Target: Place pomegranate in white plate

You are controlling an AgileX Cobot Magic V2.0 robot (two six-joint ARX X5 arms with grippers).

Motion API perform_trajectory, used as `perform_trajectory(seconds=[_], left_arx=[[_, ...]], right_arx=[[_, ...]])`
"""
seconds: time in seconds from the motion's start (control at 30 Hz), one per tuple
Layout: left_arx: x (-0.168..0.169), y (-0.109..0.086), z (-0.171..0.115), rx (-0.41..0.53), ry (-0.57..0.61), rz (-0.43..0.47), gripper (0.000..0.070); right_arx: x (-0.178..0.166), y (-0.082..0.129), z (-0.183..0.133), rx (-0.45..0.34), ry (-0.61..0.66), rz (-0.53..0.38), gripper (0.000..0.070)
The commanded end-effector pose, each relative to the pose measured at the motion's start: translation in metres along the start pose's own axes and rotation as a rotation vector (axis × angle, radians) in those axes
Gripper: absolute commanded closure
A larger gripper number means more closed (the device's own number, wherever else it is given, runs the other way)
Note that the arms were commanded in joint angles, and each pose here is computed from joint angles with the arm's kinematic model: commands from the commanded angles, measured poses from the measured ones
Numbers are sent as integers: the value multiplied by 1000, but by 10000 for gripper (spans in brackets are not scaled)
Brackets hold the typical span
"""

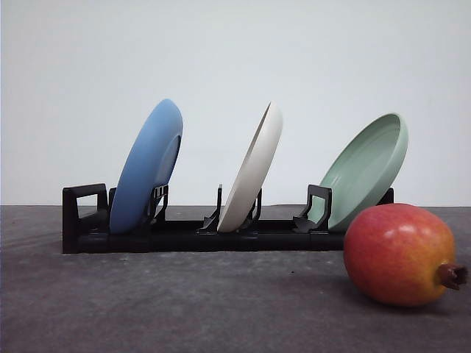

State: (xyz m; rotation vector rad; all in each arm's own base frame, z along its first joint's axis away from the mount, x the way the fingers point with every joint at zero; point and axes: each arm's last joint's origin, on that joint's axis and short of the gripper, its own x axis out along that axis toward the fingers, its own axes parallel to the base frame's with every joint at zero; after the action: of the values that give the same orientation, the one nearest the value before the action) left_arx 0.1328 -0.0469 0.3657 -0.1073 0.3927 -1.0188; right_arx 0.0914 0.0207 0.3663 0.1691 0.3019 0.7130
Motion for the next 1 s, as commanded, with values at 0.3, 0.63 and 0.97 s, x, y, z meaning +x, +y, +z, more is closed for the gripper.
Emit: perform_trajectory(seconds=[0.3,0.63,0.97], left_arx=[[6,7,6,15,2,-7,166],[33,18,5,-60,70,-44,103],[110,32,13,-146,215,67,103]], right_arx=[[-2,2,5,-28,-18,3,99],[-2,2,5,-23,-18,3,46],[-2,2,5,-20,-18,3,46]])
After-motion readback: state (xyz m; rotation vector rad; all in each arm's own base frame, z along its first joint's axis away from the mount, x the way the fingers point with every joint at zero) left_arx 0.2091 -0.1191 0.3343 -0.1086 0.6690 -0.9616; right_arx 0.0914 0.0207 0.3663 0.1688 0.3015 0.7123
